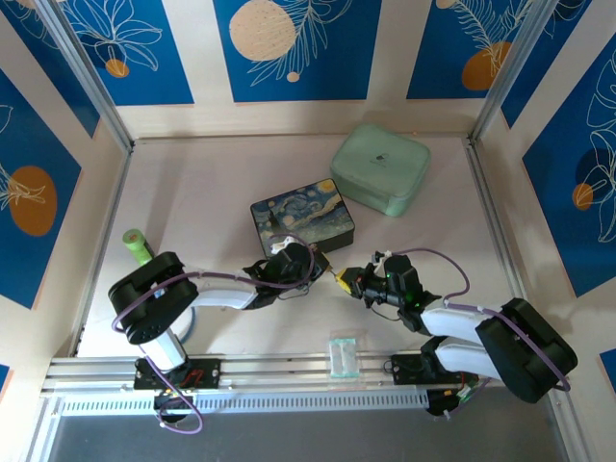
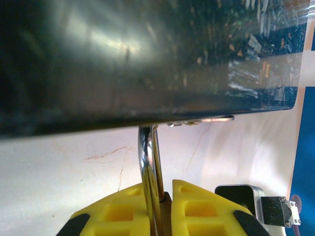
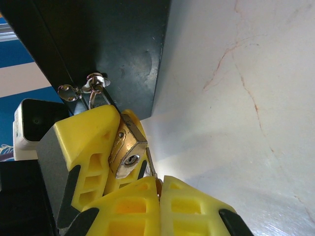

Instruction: Unlock the padlock with the key

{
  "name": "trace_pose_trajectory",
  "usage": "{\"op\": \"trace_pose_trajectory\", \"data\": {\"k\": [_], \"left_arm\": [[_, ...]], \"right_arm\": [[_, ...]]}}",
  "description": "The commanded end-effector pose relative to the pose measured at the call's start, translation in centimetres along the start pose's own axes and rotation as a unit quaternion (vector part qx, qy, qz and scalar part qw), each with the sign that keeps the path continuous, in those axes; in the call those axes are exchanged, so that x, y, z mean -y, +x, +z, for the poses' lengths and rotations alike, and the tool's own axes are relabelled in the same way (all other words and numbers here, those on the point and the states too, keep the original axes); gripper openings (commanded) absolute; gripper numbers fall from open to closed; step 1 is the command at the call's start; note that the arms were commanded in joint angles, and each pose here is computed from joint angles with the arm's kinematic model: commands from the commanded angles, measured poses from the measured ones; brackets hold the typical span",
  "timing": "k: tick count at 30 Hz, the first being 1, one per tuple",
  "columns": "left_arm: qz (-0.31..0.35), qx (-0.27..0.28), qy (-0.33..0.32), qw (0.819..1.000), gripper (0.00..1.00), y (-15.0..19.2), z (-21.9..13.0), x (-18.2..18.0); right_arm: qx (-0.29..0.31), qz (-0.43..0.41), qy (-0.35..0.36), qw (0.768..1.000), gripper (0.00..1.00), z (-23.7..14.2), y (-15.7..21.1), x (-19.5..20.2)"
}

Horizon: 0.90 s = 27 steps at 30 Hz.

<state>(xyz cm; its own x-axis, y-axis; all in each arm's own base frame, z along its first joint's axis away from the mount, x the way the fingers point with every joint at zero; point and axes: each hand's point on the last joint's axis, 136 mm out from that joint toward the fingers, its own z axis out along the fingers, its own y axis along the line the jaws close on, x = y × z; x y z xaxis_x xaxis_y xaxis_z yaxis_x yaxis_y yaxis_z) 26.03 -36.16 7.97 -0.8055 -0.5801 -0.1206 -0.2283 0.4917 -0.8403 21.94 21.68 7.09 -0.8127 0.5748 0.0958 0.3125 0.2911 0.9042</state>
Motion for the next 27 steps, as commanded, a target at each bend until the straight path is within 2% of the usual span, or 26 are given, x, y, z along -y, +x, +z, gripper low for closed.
{"op": "trace_pose_trajectory", "data": {"k": [1, 20, 27], "left_arm": [[-0.015, -0.017, 0.003, 1.0, 0.0, 0.5, -0.1, 0.8], [-0.026, -0.028, 0.015, 0.999, 0.0, 0.9, -0.1, 1.5], [-0.043, -0.041, 0.035, 0.998, 0.0, 1.3, -0.5, 2.4]], "right_arm": [[0.005, -0.016, -0.035, 0.999, 0.0, -0.2, 0.0, -1.8], [0.011, -0.015, -0.04, 0.999, 0.0, -0.4, -0.2, -1.9], [0.009, -0.021, -0.061, 0.998, 0.0, 0.1, -0.4, -3.2]]}}
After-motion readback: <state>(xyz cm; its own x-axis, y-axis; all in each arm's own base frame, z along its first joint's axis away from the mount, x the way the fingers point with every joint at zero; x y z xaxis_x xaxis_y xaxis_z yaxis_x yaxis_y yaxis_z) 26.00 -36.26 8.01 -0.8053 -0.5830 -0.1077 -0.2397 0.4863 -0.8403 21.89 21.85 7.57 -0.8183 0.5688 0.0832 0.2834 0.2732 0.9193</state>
